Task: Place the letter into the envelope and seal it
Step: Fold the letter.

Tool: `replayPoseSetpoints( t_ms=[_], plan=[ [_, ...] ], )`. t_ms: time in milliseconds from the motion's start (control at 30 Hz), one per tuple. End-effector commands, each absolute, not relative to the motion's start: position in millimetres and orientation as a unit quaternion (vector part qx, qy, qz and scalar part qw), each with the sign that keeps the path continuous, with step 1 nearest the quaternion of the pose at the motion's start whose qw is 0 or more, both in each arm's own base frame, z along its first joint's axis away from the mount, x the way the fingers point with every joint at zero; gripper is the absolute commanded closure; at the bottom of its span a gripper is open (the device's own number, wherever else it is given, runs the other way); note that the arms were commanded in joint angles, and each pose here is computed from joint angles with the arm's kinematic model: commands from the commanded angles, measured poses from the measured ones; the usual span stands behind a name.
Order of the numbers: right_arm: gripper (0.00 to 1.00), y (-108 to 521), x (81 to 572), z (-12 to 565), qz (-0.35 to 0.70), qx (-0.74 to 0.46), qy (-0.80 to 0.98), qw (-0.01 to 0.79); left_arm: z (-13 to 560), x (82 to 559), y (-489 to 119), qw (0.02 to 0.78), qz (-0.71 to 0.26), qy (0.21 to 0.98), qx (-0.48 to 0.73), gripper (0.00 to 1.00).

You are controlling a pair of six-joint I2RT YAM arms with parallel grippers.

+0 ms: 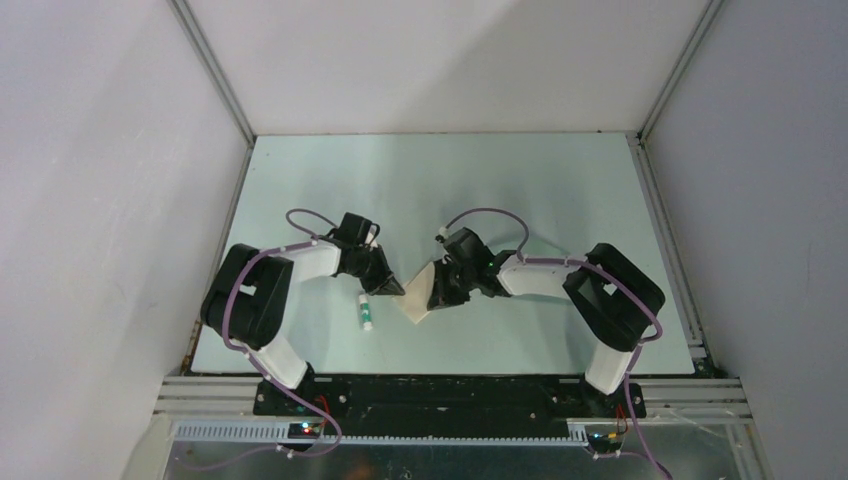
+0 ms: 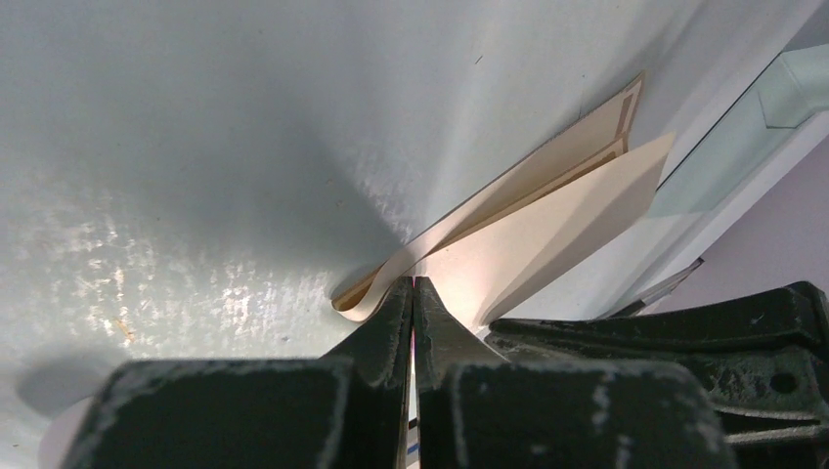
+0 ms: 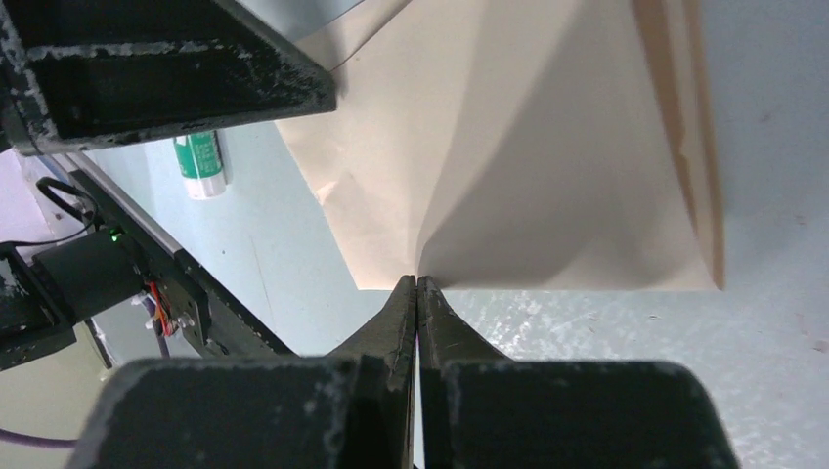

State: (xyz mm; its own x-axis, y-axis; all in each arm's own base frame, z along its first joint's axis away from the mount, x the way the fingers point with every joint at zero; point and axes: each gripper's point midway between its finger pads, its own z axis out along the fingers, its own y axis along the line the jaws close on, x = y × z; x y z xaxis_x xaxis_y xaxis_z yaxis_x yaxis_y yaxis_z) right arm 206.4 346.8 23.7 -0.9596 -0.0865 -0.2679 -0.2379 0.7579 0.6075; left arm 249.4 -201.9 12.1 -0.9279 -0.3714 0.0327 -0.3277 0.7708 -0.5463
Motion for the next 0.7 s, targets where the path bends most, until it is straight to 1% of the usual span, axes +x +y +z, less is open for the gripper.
replayPoseSetpoints(
  t_ms=[0,200,333,400,433,467,533,600,667],
  plan=[
    [1.00,326.4,216.8,10.5,0.309,-0.065,0.942,0.115,6.1,248.9,-189.6,0.045,-0.245,0.952,-0.178,0.98],
    [1.00,306.5,246.4,3.7,0.304,0.008,0.944,0.129,6.1,248.0,-190.0,0.044,-0.246,0.952,-0.177,0.98],
    [1.00,299.7,252.7,7.8,0.307,0.043,0.941,0.133,9.1,248.5,-191.6,0.046,-0.251,0.951,-0.175,0.98],
    [0.85,303.0,252.8,17.6,0.326,0.057,0.933,0.140,10.0,249.0,-192.0,0.047,-0.252,0.951,-0.174,0.98],
    [0.60,305.2,253.3,27.3,0.338,0.063,0.927,0.148,10.1,249.3,-191.9,0.047,-0.253,0.951,-0.174,0.98],
    [0.43,306.8,250.4,34.8,0.353,0.080,0.919,0.153,9.8,249.5,-192.0,0.047,-0.253,0.950,-0.174,0.98],
    [0.30,307.0,246.4,42.2,0.370,0.110,0.909,0.159,7.6,248.5,-192.3,0.044,-0.253,0.951,-0.174,0.98],
    [0.29,307.6,242.4,45.8,0.382,0.138,0.899,0.161,4.8,247.7,-192.4,0.041,-0.253,0.951,-0.176,0.98],
    [0.32,311.5,239.2,46.3,0.398,0.154,0.890,0.161,3.7,247.7,-193.3,0.040,-0.255,0.950,-0.175,0.98]
  ],
)
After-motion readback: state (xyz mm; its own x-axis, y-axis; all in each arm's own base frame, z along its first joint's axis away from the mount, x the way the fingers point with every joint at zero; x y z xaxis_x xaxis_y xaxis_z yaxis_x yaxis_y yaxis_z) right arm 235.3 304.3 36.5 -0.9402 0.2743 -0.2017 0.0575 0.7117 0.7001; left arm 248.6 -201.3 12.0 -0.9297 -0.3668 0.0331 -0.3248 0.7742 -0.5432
